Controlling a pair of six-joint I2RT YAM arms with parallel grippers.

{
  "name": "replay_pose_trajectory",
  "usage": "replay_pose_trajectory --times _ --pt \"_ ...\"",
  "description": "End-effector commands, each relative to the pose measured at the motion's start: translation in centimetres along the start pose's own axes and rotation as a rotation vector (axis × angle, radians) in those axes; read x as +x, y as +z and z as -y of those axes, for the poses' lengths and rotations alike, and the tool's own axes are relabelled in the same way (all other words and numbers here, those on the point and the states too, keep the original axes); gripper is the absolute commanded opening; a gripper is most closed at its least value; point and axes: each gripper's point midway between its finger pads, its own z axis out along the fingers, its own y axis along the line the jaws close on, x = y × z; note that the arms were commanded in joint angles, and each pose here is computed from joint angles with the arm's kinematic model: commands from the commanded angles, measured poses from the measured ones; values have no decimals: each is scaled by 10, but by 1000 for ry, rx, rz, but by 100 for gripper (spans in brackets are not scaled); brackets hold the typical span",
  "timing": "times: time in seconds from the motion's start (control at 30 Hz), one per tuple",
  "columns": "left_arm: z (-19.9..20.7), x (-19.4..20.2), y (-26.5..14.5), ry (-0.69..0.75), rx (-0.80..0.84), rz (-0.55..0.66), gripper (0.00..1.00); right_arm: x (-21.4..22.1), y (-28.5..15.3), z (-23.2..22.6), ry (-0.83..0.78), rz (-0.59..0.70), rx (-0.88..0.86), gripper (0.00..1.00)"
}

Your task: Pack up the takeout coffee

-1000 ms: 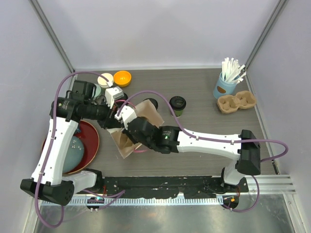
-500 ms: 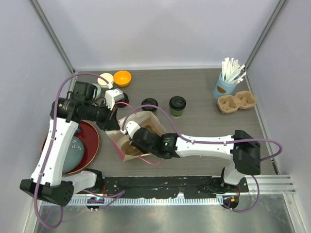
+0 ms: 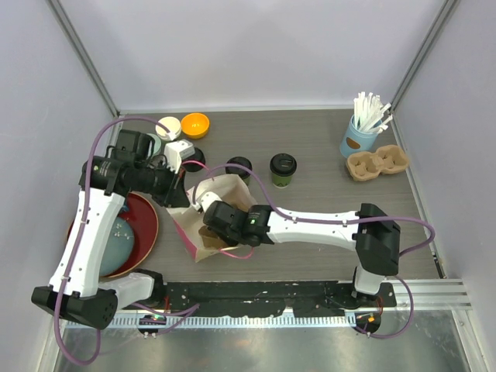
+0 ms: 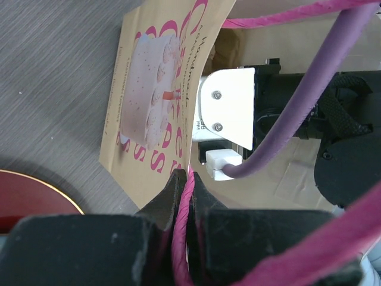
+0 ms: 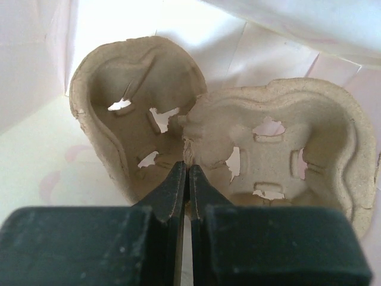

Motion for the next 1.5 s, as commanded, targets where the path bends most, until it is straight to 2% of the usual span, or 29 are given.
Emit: replay_pose_trajectory --times 0.0,0.17,0.37,0.63,0.73,0.77,0.87,0.93,1.1,1.13,1.17,1.3,1.47 --pt "10 -6 -14 -23 -7 37 0 4 -11 0 66 -103 12 1" --pt "16 -10 -16 -21 21 49 0 3 -3 5 94 -151 34 1" --pt "9 -4 -1 -49 33 18 0 -26 15 -4 123 -56 -17 1" --pt "-6 0 10 -52 -7 -6 0 7 49 5 126 -142 10 2" --pt "-11 -1 10 -45 -29 -8 0 -1 45 2 130 -122 -4 10" --pt "-12 -1 9 -40 -36 -8 0 -3 42 2 127 -121 -6 19" --pt "-14 1 6 -19 -52 -17 0 -20 27 -4 91 -73 -19 33" --pt "-14 4 3 -6 -57 -31 0 -34 15 -9 48 -33 -35 36" --pt "-21 12 -2 48 -94 -76 0 -76 -28 -28 -36 106 -81 58" --pt "-21 15 -3 50 -97 -85 0 -83 -34 -28 -35 125 -86 69" --pt "-22 15 -3 52 -103 -90 0 -90 -41 -27 -30 146 -91 74" --pt "-28 20 -3 53 -126 -114 0 -119 -72 -25 -23 264 -125 76" --pt "-26 24 0 47 -103 -138 0 -141 -91 -24 -35 377 -147 77"
